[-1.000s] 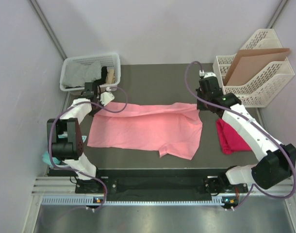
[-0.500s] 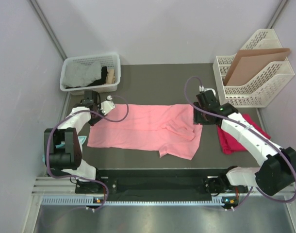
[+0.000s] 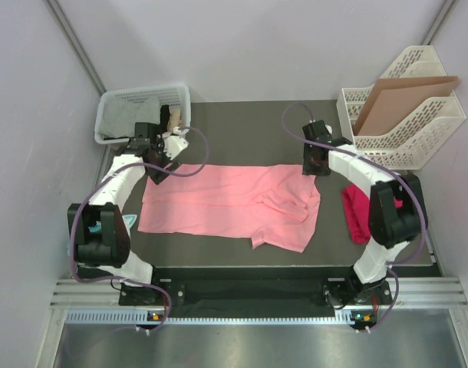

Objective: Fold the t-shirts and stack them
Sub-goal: Fold the tshirt

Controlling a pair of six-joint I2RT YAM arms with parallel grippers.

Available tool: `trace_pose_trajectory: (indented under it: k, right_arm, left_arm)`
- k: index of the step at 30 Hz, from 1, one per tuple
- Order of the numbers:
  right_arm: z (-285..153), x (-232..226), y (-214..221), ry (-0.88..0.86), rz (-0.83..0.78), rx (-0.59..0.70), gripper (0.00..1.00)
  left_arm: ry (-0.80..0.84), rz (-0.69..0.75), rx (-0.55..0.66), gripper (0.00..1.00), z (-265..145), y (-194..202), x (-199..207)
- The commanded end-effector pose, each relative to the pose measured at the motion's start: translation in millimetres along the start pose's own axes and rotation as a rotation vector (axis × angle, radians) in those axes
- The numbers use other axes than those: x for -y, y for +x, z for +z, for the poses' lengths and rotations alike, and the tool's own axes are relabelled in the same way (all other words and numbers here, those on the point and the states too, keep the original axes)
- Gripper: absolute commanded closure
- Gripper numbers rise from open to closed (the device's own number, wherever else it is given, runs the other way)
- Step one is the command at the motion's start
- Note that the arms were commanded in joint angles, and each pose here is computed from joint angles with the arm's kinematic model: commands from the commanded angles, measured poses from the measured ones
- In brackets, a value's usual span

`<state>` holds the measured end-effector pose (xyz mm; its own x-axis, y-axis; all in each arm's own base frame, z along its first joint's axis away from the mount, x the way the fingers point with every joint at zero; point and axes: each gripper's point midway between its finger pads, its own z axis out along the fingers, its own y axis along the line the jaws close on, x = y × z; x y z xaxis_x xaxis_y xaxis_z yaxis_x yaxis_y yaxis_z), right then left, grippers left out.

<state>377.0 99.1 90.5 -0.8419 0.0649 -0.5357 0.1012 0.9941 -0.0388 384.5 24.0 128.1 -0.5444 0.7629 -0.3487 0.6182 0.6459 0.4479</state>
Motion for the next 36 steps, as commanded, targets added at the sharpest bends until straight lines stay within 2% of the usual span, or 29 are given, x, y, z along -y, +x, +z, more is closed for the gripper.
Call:
trace_pose_trajectory:
  k: [1, 6, 14, 24, 26, 27, 28, 36]
  right_arm:
    - [10.5, 2.0, -32.0, 0.011, 0.034, 0.05, 0.61]
    - [20.8, 5.4, -29.4, 0.017, 0.049, 0.041, 0.61]
    - [59.1, 3.5, -12.2, 0.007, 0.067, -0.042, 0.67]
    - [75.2, 8.2, -2.3, 0.026, 0.072, -0.078, 0.7]
    - [76.8, 9.4, -1.8, 0.026, 0.077, -0.081, 0.8]
    - [77.7, 9.7, -1.6, 0.026, 0.078, -0.082, 0.88]
    - [78.9, 9.3, -1.3, 0.028, 0.078, -0.083, 1.0]
    - [76.5, 44.4, -26.1, 0.1, 0.13, -0.047, 1.0]
  left_arm:
    - [0.068, -0.007, 0.033, 0.19, -0.1, -19.2, 25.5]
    - [0.104, -0.022, 0.004, 0.21, 24.8, -19.7, 41.5]
    - [0.056, -0.065, -0.013, 0.23, 63.2, -28.2, 28.8]
    - [0.046, -0.058, -0.052, 0.25, 81.8, -20.3, 30.6]
    - [0.034, -0.051, -0.059, 0.26, 84.0, -18.0, 29.6]
    - [0.036, -0.051, -0.064, 0.26, 85.2, -15.6, 30.7]
    - [0.032, -0.047, -0.067, 0.26, 86.0, -14.6, 30.6]
    - [0.038, -0.045, -0.108, 0.28, 91.3, 9.4, 34.7]
